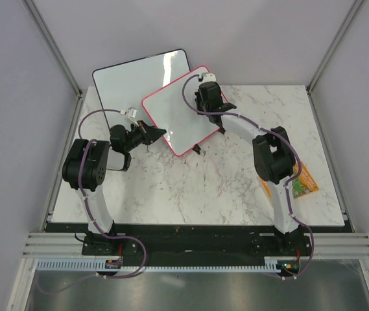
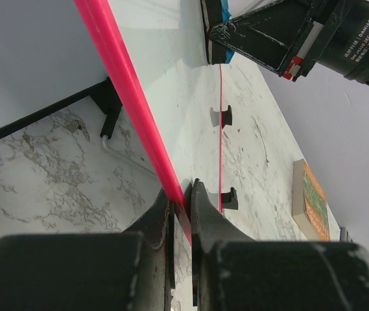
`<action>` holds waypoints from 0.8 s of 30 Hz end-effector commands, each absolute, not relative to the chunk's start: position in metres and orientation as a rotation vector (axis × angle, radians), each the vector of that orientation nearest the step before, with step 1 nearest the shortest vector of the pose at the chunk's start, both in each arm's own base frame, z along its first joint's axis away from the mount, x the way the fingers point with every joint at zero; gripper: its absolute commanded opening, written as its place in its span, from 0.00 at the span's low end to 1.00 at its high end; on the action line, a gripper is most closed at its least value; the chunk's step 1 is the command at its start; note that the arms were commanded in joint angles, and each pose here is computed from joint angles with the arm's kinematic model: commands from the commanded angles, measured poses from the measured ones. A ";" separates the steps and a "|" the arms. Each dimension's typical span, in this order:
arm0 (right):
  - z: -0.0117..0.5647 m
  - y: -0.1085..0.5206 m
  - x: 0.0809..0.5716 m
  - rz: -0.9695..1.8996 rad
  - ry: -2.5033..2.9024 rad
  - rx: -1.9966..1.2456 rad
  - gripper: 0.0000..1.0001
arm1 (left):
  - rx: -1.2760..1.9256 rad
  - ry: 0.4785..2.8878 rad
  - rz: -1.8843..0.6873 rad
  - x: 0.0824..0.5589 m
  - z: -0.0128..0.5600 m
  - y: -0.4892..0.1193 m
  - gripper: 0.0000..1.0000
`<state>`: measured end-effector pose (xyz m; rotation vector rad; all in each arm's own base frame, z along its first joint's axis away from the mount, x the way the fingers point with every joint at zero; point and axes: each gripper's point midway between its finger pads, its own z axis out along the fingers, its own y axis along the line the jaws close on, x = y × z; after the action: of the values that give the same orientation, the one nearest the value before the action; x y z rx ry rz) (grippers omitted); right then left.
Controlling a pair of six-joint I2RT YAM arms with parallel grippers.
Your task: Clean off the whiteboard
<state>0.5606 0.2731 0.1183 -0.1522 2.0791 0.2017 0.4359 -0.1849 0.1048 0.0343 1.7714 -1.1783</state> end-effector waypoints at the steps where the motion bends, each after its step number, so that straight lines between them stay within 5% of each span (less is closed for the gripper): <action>1: 0.033 0.294 0.523 0.188 2.298 -0.326 0.00 | 0.405 1.617 -1.085 0.424 0.128 -0.211 0.02; 11: 0.091 0.337 0.552 0.382 2.129 -0.379 0.00 | 0.427 1.625 -1.071 0.424 0.128 -0.217 0.02; 24: 0.095 0.462 0.473 0.699 2.064 -0.641 0.00 | 0.453 1.635 -1.057 0.423 0.127 -0.224 0.02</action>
<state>0.5628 0.3328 0.1467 -0.3474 1.9990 0.3074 0.4354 -0.1846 0.1036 0.0393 1.7956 -1.1444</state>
